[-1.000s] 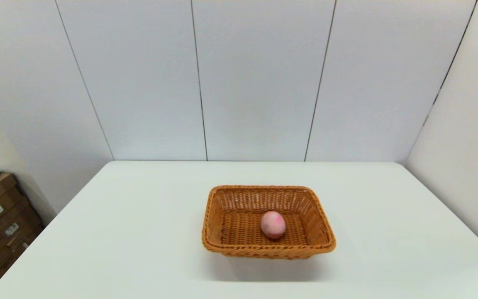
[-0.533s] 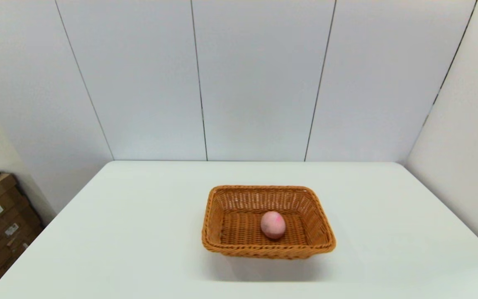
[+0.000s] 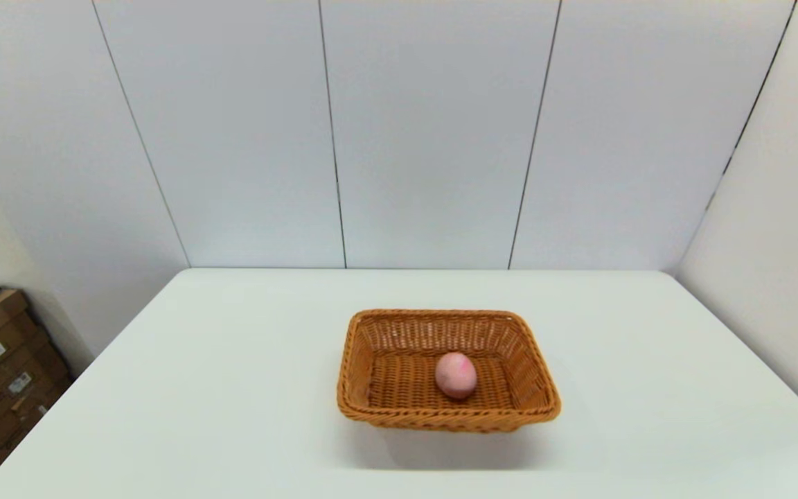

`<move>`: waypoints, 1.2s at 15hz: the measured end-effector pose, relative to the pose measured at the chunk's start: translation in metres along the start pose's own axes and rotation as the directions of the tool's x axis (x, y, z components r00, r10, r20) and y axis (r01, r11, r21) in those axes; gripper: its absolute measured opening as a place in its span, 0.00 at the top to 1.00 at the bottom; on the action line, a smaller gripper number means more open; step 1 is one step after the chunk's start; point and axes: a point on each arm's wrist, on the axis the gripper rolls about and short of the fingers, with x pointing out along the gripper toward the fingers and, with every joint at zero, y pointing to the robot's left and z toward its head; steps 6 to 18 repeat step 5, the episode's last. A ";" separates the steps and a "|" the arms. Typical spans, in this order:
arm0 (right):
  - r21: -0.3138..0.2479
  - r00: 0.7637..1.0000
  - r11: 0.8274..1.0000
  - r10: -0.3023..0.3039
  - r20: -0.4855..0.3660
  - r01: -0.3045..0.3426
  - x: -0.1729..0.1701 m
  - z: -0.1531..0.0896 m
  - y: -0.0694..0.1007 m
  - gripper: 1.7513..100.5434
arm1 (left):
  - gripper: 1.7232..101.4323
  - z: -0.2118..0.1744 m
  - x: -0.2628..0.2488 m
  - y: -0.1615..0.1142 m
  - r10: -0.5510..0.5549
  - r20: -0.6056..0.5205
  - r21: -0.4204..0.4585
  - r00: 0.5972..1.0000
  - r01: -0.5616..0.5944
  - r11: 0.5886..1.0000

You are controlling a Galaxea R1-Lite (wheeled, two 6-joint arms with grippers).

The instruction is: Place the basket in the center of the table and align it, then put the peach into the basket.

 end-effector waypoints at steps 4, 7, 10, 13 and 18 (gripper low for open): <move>0.016 1.000 1.000 -0.003 0.000 0.003 0.000 0.000 0.000 0.04 | 0.04 0.000 0.000 0.000 0.000 0.000 0.000 1.000 0.000 1.000; 0.019 1.000 1.000 -0.003 0.000 0.003 0.000 0.000 0.000 0.04 | 0.04 0.000 0.000 0.000 0.000 0.000 0.000 1.000 0.000 1.000; 0.019 1.000 1.000 -0.003 0.000 0.003 0.000 0.000 0.000 0.04 | 0.04 0.000 0.000 0.000 0.000 0.000 0.000 1.000 0.000 1.000; 0.019 1.000 1.000 -0.003 0.000 0.003 0.000 0.000 0.000 0.04 | 0.04 0.000 0.000 0.000 0.000 0.000 0.000 1.000 0.000 1.000; 0.019 1.000 1.000 -0.003 0.000 0.003 0.000 0.000 0.000 0.04 | 0.04 0.000 0.000 0.000 0.000 0.000 0.000 1.000 0.000 1.000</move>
